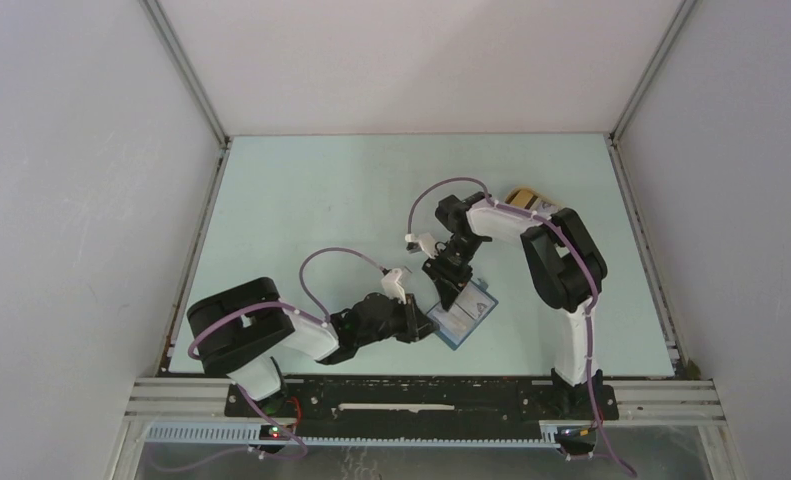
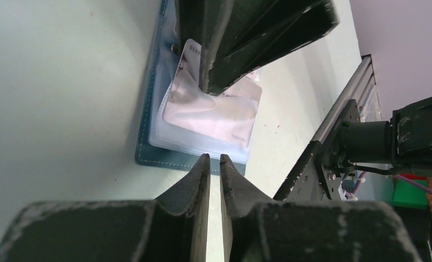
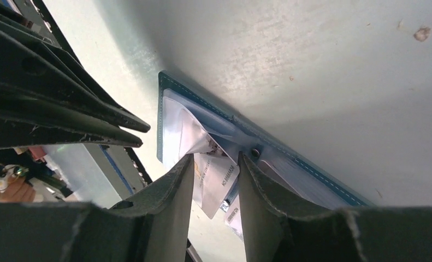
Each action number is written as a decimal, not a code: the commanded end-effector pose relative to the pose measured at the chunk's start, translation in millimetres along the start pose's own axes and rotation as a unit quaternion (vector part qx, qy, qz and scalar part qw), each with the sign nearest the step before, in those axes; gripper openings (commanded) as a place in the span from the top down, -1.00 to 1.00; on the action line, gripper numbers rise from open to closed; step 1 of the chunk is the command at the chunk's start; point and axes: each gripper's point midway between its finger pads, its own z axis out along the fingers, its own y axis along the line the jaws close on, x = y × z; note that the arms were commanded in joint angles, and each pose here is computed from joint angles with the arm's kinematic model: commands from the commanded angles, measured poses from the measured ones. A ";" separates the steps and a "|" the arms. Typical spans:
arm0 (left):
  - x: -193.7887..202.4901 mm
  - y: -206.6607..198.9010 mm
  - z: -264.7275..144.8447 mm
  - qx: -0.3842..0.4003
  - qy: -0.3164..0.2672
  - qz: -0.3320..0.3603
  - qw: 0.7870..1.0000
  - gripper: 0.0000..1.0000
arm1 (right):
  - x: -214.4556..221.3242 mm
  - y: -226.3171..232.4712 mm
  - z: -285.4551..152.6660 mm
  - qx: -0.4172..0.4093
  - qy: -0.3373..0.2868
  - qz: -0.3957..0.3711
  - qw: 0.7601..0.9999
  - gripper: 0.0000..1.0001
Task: Put the credit cards into the card holder
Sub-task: Insert the credit card into the card holder.
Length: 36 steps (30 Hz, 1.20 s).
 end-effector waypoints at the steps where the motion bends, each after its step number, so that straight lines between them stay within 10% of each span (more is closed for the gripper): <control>1: -0.8 6.0 -5.6 -0.010 -0.008 0.001 1.000 0.69 | -14.3 5.5 -14.8 0.038 -0.028 -0.033 0.998 0.11; 36: 4.4 16.9 -1.6 -0.030 -0.001 0.003 1.000 0.85 | -16.0 25.4 -0.5 0.019 -0.022 -0.044 0.999 0.21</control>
